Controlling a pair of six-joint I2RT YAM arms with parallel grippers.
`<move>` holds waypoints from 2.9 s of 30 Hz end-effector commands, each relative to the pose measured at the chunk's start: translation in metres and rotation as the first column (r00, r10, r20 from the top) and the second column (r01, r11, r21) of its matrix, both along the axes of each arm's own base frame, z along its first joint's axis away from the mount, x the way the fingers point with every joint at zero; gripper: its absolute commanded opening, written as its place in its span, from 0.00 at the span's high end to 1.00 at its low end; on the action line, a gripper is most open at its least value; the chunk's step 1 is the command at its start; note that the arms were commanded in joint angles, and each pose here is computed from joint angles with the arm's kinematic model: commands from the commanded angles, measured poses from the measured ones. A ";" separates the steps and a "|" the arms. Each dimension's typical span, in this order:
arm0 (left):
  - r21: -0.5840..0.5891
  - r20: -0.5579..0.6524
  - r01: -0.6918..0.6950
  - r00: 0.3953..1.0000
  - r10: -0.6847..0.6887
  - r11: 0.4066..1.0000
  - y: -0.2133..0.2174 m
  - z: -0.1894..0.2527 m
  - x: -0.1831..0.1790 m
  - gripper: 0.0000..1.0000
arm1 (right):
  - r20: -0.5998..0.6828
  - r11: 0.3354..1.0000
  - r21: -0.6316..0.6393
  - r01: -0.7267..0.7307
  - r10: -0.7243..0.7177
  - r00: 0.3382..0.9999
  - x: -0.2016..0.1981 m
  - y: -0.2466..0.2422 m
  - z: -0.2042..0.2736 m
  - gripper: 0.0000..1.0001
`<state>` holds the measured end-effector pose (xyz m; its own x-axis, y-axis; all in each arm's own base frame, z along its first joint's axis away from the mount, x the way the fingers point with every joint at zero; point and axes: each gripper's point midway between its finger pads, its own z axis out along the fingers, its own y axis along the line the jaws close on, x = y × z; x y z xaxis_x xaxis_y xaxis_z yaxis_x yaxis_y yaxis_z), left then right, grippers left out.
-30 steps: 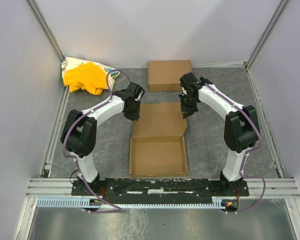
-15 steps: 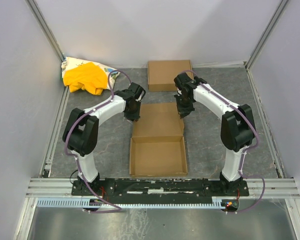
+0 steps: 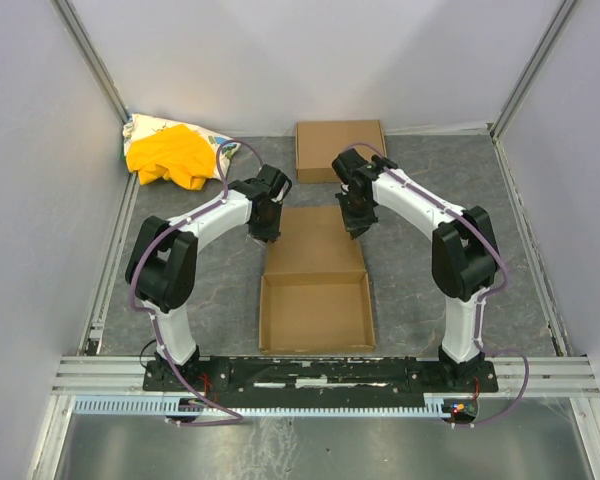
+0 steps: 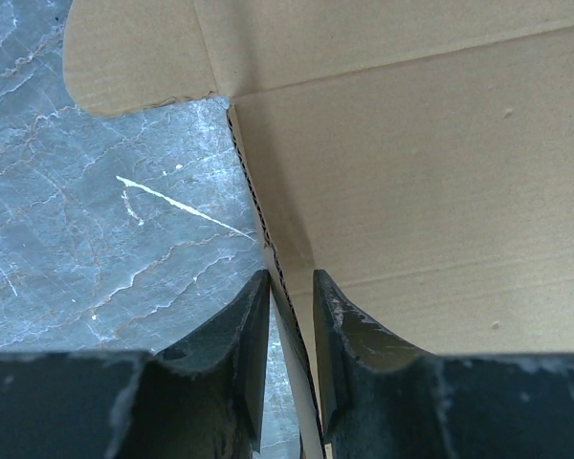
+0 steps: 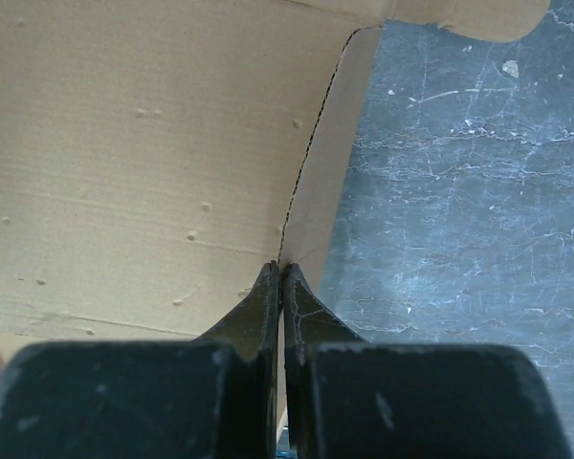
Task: Fold the paper box
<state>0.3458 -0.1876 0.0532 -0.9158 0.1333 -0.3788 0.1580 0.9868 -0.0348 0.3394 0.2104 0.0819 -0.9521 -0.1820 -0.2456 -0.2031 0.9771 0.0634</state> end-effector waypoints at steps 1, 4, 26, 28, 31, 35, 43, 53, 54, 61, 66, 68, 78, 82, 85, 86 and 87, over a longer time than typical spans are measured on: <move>-0.026 0.042 0.041 0.998 -0.040 0.999 -0.014 0.009 0.013 0.69 | -0.034 0.999 -0.051 -0.014 0.013 0.999 -0.007 0.007 -0.016 0.97; -0.024 0.041 0.045 0.998 -0.044 0.999 -0.014 0.009 0.012 0.69 | -0.024 0.996 -0.088 -0.015 0.013 1.000 -0.006 0.004 -0.016 0.97; -0.096 0.371 0.060 0.929 -0.020 0.994 -0.006 0.079 0.030 0.90 | 0.199 0.986 -0.155 0.067 -0.036 0.979 0.006 -0.027 0.041 0.98; -0.107 0.405 0.069 0.914 -0.020 0.992 -0.004 0.083 0.027 0.92 | 0.223 0.986 -0.148 0.081 -0.047 0.974 0.005 -0.030 0.048 0.98; -0.114 0.473 0.080 0.881 -0.017 0.990 0.003 0.090 0.022 0.94 | 0.270 0.987 -0.128 0.096 -0.059 0.961 0.002 -0.035 0.063 0.80; -0.133 0.647 0.104 0.762 0.006 0.986 0.013 0.112 0.021 0.96 | 0.384 0.987 -0.091 0.133 -0.088 0.919 0.000 -0.048 0.095 0.46; -0.157 0.884 0.195 0.464 0.050 0.968 0.027 0.149 0.002 0.97 | 0.417 0.979 0.188 0.078 -0.152 0.896 0.007 -0.072 0.143 0.33; -0.169 0.925 0.243 0.375 0.068 0.955 0.024 0.159 -0.009 0.97 | 0.423 0.852 0.472 -0.226 0.006 0.906 -0.003 -0.021 0.162 0.44; -0.168 0.925 0.240 0.374 0.068 0.956 0.024 0.159 -0.010 0.97 | 0.428 0.835 0.494 -0.243 0.011 0.904 -0.004 -0.017 0.165 0.45; -0.175 0.931 0.263 0.357 0.073 0.949 0.021 0.164 -0.013 0.97 | 0.437 0.769 0.556 -0.317 0.054 0.898 -0.007 0.000 0.174 0.48; -0.188 0.932 0.282 0.353 0.081 0.941 0.017 0.167 -0.015 0.97 | 0.429 0.764 0.557 -0.326 0.072 0.901 -0.004 0.003 0.174 0.67; -0.192 0.932 0.289 0.354 0.082 0.938 0.015 0.167 -0.016 0.97 | 0.437 0.776 0.542 -0.322 0.067 0.897 -0.001 0.001 0.176 0.75; -0.209 0.934 0.314 0.346 0.093 0.926 0.009 0.176 -0.018 0.80 | 0.520 0.823 0.445 -0.353 0.083 0.850 0.002 -0.014 0.189 0.90; -0.223 0.931 0.255 0.341 0.128 0.941 0.022 0.189 -0.019 0.44 | 0.681 0.826 0.370 -0.424 0.069 0.729 0.007 -0.021 0.211 0.98; -0.236 0.937 0.214 0.310 0.163 0.948 0.036 0.212 -0.024 0.35 | 0.794 0.831 0.271 -0.486 0.092 0.600 0.006 -0.028 0.226 0.98; -0.231 0.941 0.213 0.298 0.162 0.949 0.039 0.223 -0.027 0.33 | 0.824 0.830 0.231 -0.508 0.111 0.556 0.004 -0.030 0.233 0.98; -0.227 0.945 0.214 0.286 0.161 0.950 0.041 0.233 -0.029 0.30 | 0.841 0.827 0.198 -0.526 0.132 0.525 0.004 -0.031 0.235 0.98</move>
<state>0.3208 -0.1593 0.2172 -0.0031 -0.0617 -0.9981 0.3262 0.9434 -0.0593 0.3274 0.1833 0.2564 -0.5651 -0.1159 -0.8169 -0.5764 0.7639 0.2904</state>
